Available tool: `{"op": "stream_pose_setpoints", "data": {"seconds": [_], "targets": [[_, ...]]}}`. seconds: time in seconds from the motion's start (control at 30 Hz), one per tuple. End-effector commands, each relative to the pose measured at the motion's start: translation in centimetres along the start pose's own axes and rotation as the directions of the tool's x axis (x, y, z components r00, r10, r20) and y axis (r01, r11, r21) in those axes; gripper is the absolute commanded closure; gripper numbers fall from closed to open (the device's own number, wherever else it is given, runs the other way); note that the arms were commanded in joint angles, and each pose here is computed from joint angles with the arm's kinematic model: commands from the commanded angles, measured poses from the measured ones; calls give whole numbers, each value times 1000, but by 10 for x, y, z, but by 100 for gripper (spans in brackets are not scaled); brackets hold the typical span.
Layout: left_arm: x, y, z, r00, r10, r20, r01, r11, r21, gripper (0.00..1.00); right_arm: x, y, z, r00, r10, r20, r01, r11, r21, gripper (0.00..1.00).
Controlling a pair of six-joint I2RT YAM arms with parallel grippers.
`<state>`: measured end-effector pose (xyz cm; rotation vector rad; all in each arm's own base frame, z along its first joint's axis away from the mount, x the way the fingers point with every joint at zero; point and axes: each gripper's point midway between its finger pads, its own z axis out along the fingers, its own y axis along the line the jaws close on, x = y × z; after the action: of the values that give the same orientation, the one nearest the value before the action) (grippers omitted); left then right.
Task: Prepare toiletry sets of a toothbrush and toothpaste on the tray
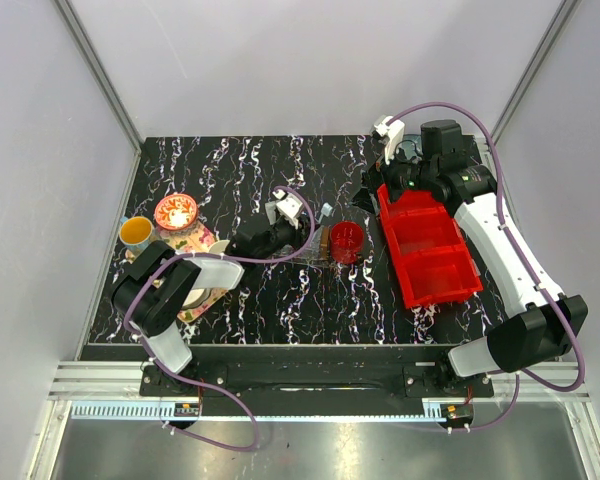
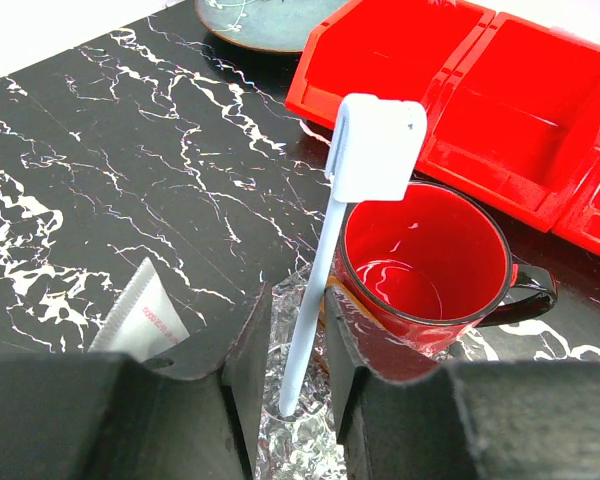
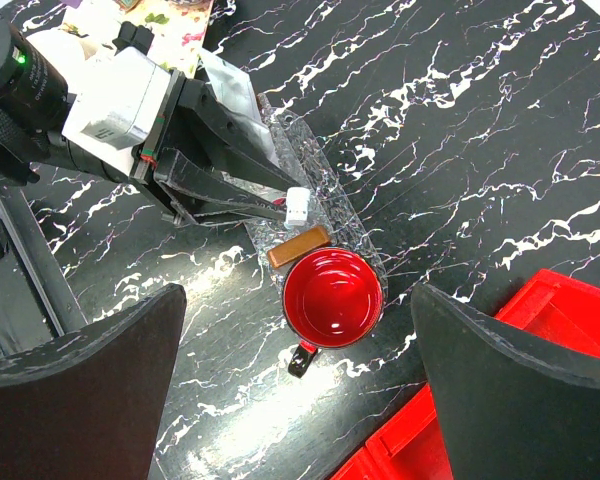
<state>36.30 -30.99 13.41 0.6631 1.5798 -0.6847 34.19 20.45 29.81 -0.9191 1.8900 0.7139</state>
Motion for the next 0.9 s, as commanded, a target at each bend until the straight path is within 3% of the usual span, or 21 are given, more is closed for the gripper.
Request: {"op": "stream_pose_setpoints", "data": {"seconds": [0.0, 0.87], "targets": [[-32, 3, 4, 996, 15, 85, -14, 1000, -16, 66, -15, 0, -6, 998, -42, 48, 42, 999, 5, 0], [-33, 3, 4, 997, 17, 79, -16, 1000, -17, 56, -15, 0, -7, 998, -45, 47, 45, 999, 8, 0]]}}
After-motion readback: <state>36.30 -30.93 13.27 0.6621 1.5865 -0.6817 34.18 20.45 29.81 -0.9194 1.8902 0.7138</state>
